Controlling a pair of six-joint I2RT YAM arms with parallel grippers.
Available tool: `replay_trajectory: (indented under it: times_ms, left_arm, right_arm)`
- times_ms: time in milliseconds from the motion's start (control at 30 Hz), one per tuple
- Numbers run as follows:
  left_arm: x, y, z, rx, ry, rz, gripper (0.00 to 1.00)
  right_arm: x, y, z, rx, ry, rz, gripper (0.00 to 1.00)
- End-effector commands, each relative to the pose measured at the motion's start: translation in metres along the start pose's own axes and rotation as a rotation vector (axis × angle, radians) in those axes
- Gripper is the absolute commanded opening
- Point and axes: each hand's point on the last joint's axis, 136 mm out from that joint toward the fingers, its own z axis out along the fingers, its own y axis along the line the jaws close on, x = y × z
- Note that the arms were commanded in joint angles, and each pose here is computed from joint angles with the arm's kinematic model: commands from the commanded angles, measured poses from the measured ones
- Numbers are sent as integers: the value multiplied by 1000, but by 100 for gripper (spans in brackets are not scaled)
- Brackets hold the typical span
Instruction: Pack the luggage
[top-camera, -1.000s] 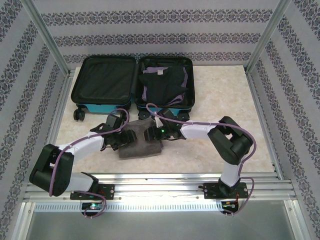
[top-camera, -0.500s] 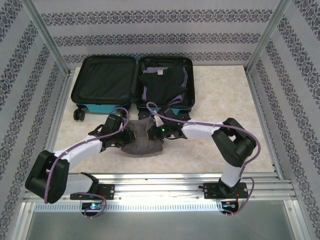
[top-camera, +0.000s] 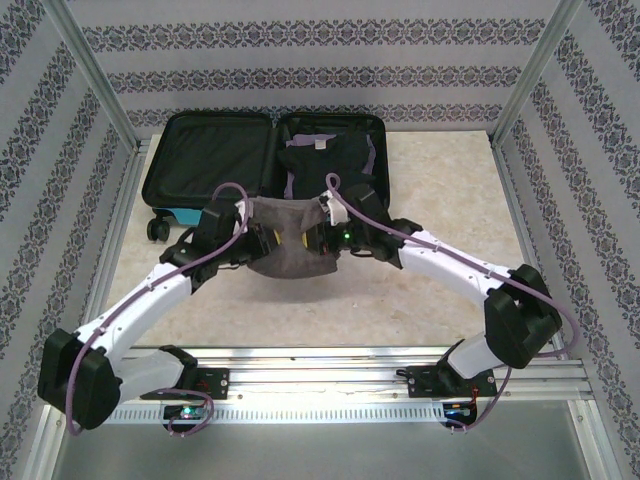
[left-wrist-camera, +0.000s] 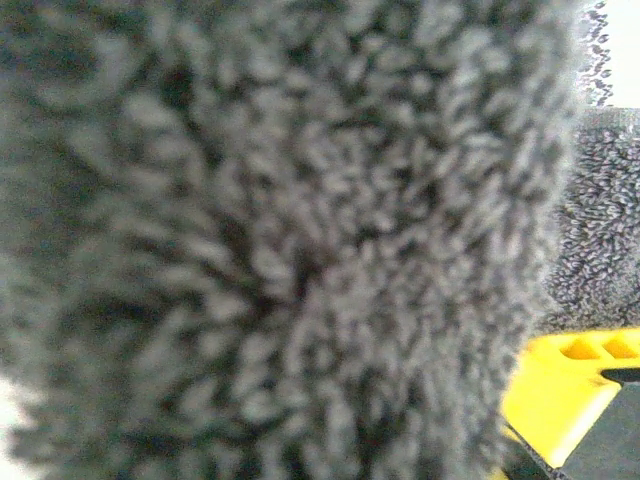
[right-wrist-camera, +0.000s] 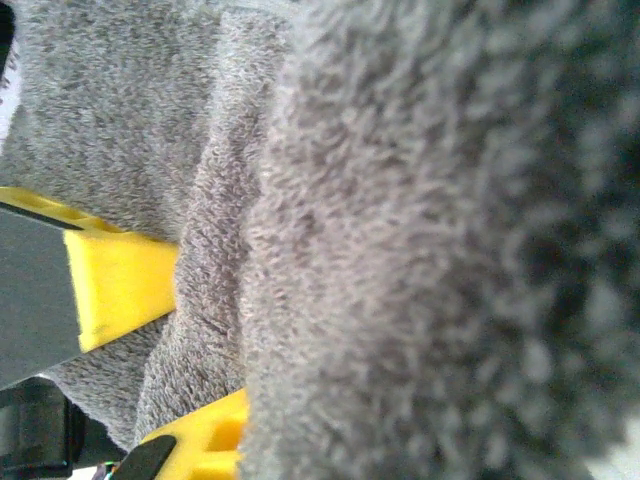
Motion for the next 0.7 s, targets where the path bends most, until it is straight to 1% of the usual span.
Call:
replay_trajectory:
  times_ms: [0,67,233,333,500,667]
  left_arm:
    - [-32,-51,0,131,-54,65,0]
    - [-45,-67,4,161,-61,88,0]
    - [-80,-103,7,202,-103,158,0]
    - [-103,-122,11,221,-131,201,0]
    - [-144,-128,36,228,-149,198,0]
    - [-185,-125,73,266,-154,178,0]
  right_arm:
    - [-16,21,-19,-57,-15,-57,0]
    - [-35,19,-29,-57,-63,-57,0]
    - [-79,24,-48,-63,-134,-91,0]
    - [-105,15,-56,-49,-177,-80,0]
    - [-143,-20,-56,-56,-226,3,0]
    - [-177,-65,-42,-89,-255,96,0]
